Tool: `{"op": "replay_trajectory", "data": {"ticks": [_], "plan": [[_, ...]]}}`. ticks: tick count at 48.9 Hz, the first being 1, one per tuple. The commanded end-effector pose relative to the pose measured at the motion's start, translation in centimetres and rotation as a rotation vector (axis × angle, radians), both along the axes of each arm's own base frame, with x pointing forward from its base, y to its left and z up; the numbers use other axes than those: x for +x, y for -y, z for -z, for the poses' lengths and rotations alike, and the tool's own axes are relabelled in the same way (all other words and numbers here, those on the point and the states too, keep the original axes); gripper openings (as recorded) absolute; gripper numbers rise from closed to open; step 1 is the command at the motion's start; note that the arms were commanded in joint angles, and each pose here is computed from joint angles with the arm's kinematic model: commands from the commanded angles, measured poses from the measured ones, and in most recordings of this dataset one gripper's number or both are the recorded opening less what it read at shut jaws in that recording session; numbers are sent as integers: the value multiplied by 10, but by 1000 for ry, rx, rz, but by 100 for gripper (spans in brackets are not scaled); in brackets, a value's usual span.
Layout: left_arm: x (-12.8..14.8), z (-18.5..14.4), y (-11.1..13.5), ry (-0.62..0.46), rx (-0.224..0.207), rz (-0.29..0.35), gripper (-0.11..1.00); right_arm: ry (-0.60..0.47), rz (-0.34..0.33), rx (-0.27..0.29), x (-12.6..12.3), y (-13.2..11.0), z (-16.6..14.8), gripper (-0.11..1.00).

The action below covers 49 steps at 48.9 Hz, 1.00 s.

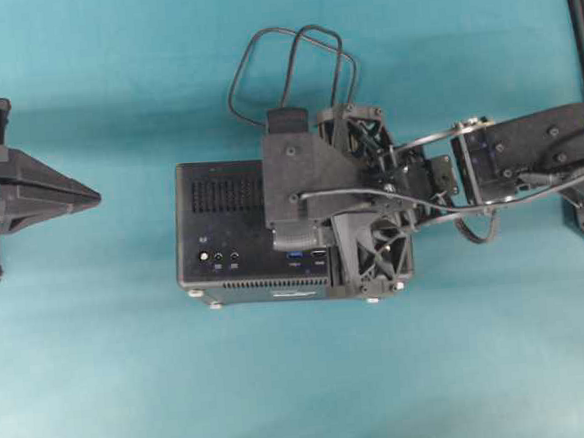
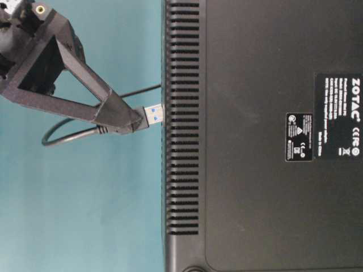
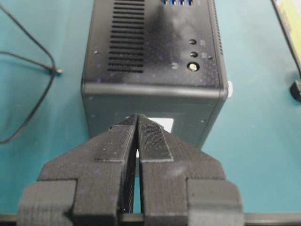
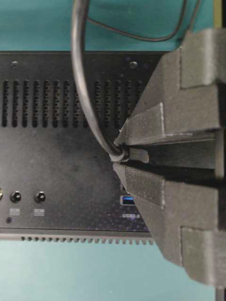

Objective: Insert the USB into the PC box with both arms.

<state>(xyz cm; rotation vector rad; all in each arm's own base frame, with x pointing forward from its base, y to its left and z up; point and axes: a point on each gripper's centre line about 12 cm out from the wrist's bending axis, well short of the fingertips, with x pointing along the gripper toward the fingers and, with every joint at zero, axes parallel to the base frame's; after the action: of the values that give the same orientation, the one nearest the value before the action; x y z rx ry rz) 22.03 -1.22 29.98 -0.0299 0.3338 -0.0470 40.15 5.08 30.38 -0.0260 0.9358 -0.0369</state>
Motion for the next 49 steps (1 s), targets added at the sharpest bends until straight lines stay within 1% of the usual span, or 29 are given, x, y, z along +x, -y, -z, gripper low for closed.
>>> {"op": "replay_trajectory", "data": {"ticks": [1,7,16,21,25,31,38,49], "plan": [[1,-4,0,15,1,0,0,59,11,9,-2,4,-13,12],[1,-4,0,15,1,0,0,85,8,14,-3,5,-14,12],[1,-4,0,15,1,0,0,79,10,13,-9,8,-9,12],[1,-4,0,15,1,0,0,94,7,14,-13,9,-8,12],[1,-4,0,15,1,0,0,116,11,30,-17,8,-7,12],[1,-4,0,15,1,0,0,136,43,63,-22,9,1,12],[2,-4,0,14,1,0,0,141,31,50,-20,4,4,12],[1,-4,0,15,-2,-1,0,134,19,52,-16,-2,7,12]]}}
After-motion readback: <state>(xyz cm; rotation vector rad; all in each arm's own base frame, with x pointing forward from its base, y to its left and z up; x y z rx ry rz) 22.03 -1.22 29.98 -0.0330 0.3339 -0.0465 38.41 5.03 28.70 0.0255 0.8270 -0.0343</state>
